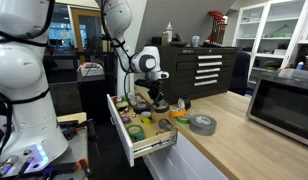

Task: Remove the black masking tape from the open drawer and put it on the counter

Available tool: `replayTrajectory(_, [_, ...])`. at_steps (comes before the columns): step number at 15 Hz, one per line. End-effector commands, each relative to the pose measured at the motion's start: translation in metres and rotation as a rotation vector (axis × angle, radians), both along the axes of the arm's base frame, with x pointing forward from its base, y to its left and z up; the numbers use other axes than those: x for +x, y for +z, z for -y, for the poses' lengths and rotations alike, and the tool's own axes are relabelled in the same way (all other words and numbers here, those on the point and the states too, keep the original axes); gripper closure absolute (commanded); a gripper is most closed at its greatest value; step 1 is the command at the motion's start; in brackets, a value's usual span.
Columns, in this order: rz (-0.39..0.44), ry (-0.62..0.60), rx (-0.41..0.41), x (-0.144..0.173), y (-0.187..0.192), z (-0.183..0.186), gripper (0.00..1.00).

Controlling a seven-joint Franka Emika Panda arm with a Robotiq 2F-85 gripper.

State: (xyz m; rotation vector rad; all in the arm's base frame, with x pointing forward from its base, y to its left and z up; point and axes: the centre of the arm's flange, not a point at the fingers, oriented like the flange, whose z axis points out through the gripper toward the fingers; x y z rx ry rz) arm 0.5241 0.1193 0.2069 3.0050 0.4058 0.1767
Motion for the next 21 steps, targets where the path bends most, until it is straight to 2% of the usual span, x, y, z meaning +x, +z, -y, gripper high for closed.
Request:
replayTrajectory(1, [-0.015,-0.055,-0.003,-0.0054,0.0133,-0.0070,0.96])
replayTrajectory(6, [-0.014,-0.100,-0.002,-0.0062,0.0132,-0.0087,0.96])
replayTrajectory(14, [-0.013,-0.108,-0.005,-0.0067,0.0129,-0.0105,0.95])
replayTrajectory(21, [-0.024,-0.061,0.012,-0.0067,0.0129,-0.0115,0.95])
